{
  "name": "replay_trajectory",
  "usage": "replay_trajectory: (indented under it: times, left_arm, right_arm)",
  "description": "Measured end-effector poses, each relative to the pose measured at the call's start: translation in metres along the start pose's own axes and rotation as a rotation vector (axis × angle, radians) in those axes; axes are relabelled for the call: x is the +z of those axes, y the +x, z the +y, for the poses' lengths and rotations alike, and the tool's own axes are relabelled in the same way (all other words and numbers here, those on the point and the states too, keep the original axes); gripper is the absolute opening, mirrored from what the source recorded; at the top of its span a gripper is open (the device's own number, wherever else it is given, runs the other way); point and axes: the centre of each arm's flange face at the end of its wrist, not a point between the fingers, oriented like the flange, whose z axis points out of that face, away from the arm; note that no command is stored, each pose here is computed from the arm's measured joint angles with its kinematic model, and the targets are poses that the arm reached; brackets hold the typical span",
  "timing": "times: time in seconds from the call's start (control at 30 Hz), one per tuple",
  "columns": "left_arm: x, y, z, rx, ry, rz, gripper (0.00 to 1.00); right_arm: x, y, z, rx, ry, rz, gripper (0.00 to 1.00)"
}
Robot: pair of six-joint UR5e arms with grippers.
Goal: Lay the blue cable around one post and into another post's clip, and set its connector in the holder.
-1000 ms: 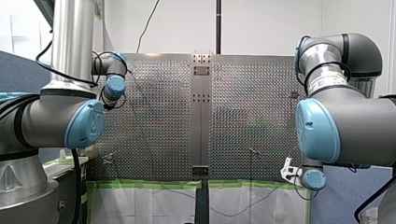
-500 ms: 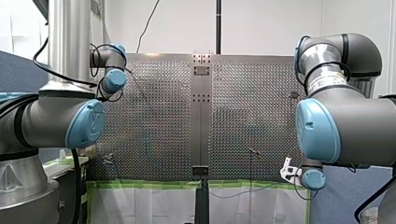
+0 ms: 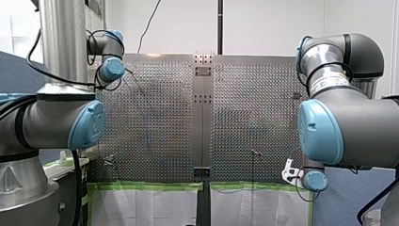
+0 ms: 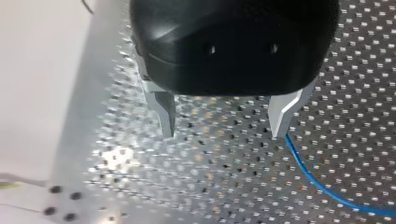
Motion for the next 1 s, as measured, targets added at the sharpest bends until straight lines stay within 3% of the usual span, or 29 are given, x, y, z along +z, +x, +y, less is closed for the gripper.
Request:
replay_trajectory:
  times: [0.2, 0.4, 1.0]
  left_arm:
    - [-0.008, -0.02, -0.002, -0.023, 0.023, -0.043, 1.0]
    - [-0.012, -0.051, -0.015, -0.063, 0.096, -0.113, 1.0]
    - [0.019, -0.071, -0.054, -0.127, 0.252, -0.128, 1.0]
  right_arm:
    - [0.0, 0.0, -0.001, -0.001, 0.002, -0.001, 0.0]
    - [0.0, 0.0, -0.001, -0.003, 0.003, -0.002, 0.0]
    - [0.0, 0.001, -0.002, -0.005, 0.005, -0.001, 0.0]
